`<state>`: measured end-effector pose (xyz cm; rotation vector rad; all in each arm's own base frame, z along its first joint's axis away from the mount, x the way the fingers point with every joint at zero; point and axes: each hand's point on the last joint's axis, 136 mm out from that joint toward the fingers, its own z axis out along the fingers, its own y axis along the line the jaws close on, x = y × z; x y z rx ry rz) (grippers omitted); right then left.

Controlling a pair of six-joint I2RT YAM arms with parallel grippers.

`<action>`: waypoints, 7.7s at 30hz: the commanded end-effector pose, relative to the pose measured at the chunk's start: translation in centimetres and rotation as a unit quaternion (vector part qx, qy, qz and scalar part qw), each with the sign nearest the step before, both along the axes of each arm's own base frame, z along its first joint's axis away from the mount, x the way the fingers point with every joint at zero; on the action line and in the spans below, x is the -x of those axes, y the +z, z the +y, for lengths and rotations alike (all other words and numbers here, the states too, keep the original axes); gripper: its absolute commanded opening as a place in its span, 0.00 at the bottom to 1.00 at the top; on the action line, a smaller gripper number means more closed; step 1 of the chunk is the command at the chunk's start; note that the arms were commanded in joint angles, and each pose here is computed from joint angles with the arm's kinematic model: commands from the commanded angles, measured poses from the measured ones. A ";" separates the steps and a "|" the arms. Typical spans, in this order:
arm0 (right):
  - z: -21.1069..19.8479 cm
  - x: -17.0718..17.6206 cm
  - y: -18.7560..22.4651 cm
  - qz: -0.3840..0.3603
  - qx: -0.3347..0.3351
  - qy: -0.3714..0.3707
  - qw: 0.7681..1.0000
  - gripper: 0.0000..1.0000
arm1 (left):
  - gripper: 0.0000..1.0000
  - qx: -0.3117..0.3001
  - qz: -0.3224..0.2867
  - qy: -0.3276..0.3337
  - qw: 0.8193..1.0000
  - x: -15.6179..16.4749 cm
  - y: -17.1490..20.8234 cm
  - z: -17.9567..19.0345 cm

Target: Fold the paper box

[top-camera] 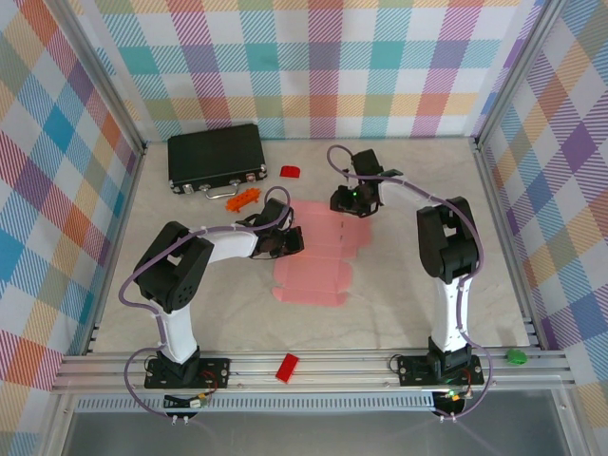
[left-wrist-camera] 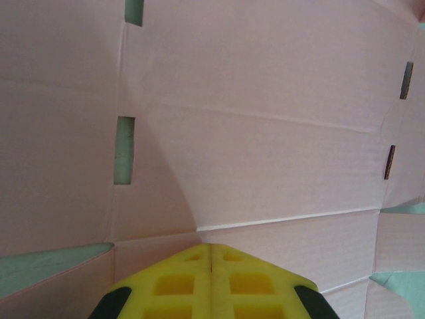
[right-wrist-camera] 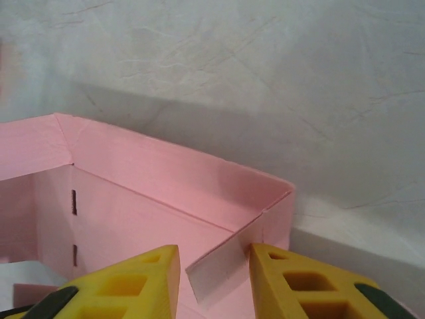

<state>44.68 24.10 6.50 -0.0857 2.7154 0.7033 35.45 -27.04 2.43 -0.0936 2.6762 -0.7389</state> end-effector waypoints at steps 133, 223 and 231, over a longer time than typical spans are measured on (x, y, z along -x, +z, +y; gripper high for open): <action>-5.5 13.2 -1.0 0.020 0.041 -0.079 0.996 0.31 | 0.00 -0.098 -0.023 -0.087 0.991 0.7 1.1 -2.9; 0.9 3.0 4.1 -0.033 0.027 0.097 0.994 0.28 | 0.10 -0.068 0.009 -0.064 0.996 7.1 4.5 0.9; 2.9 2.4 0.4 0.019 0.008 0.109 0.994 0.22 | 0.00 -0.086 0.038 -0.053 0.994 9.3 1.1 2.5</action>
